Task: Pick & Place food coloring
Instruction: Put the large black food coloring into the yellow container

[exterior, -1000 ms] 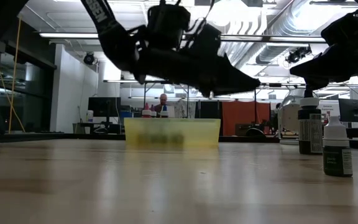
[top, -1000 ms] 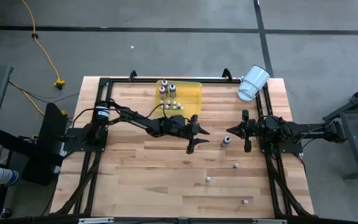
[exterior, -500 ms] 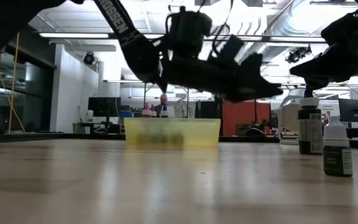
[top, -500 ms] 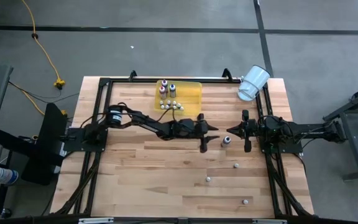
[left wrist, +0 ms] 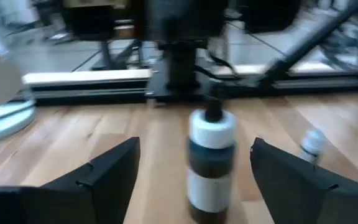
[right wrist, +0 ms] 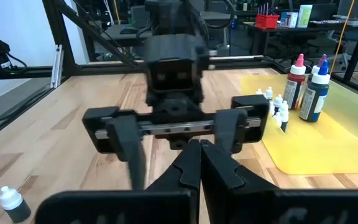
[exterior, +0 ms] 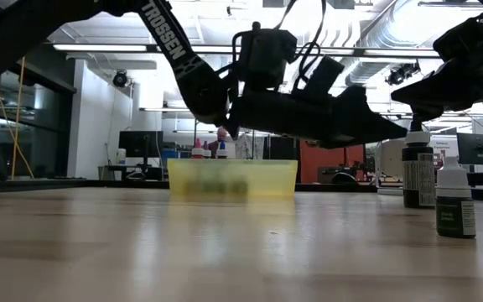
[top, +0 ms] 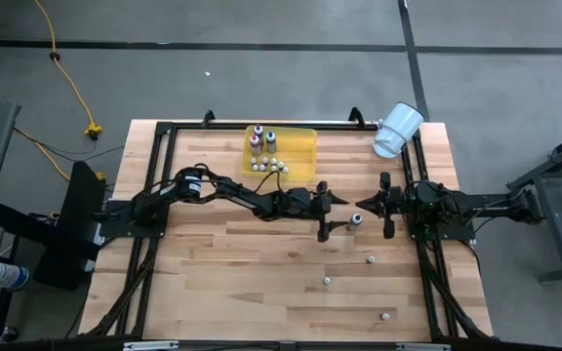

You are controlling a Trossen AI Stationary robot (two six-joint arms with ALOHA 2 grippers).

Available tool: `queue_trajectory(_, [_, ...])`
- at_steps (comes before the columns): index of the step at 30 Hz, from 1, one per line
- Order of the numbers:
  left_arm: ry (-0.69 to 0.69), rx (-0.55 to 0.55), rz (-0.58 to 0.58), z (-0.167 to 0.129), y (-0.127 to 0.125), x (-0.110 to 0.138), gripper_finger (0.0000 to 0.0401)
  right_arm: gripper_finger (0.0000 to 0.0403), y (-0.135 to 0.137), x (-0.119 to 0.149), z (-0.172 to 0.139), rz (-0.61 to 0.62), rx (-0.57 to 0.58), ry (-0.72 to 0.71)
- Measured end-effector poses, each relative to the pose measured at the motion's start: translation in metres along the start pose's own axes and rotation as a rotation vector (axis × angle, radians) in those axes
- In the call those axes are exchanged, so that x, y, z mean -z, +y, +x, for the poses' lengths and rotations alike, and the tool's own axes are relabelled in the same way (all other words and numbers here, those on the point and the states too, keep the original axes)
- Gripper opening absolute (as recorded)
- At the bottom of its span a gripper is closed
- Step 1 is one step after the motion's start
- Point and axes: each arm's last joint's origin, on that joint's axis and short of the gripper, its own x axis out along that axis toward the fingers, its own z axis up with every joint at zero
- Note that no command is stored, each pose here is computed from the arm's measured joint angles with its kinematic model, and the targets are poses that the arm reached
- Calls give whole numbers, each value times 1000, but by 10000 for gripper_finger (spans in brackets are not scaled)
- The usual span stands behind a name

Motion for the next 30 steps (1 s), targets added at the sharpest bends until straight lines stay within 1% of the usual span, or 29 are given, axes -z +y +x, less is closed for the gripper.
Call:
queue_trajectory(2, [-1,52,52,0,-2,0,299,0,0,0,0,0,0,0])
queue_trajectory(4, [-7,78,65,1,-3,2,300,0,0,0,0,0,0,0])
queue_trajectory(9, [-2,77,65,7,-3,11,301,0,0,0,0,0,0,0])
queue_trajectory(14, [-51,70,68,21,-1,4,301,0,0,0,0,0,0,0])
queue_trajectory(20, [-46,87,57,31,1,9,301,0,0,0,0,0,0,0])
queue_trajectory(24, [-75,92,62,36,1,4,301,0,0,0,0,0,0,0])
queue_trajectory(28, [-56,101,54,41,1,7,301,0,0,0,0,0,0,0])
queue_trajectory(30, [-72,98,55,44,1,5,301,0,0,0,0,0,1,0])
